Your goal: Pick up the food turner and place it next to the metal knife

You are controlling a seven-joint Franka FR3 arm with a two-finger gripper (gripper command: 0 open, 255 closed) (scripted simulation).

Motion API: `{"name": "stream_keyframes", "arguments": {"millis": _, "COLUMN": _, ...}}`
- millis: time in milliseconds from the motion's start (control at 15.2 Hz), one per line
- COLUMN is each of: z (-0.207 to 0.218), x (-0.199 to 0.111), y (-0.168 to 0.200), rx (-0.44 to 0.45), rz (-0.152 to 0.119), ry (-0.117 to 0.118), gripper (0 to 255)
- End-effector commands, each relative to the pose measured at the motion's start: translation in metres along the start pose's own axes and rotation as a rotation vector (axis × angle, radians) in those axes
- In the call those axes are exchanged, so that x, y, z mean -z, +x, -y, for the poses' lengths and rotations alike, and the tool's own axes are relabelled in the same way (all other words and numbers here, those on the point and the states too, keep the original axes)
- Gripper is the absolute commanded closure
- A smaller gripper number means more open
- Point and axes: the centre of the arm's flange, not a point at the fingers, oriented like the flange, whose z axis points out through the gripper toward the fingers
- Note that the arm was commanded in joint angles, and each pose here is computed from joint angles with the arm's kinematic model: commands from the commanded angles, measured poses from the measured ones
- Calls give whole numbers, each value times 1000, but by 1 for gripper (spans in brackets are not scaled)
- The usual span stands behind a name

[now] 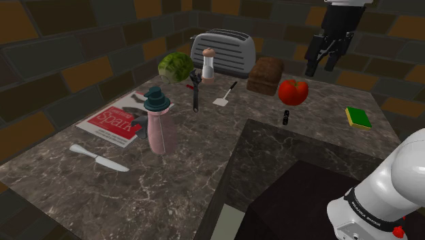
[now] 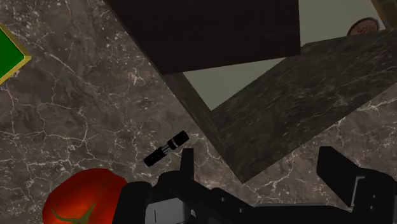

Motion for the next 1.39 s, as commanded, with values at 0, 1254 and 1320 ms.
{"name": "stream_keyframes", "arguments": {"millis": 0, "z": 0, "x": 0, "y": 0, "rx": 0, "rz": 0, "ry": 0, "gripper": 0}}
{"name": "stream_keyframes", "arguments": {"millis": 1254, "z": 59, "x": -111, "y": 206, "rx": -523, "rz": -65, "ry": -3, "gripper": 0}}
{"name": "stream_keyframes", "arguments": {"millis": 1320, "z": 59, "x": -117, "y": 217, "rx": -551, "rz": -69, "ry": -3, "gripper": 0}}
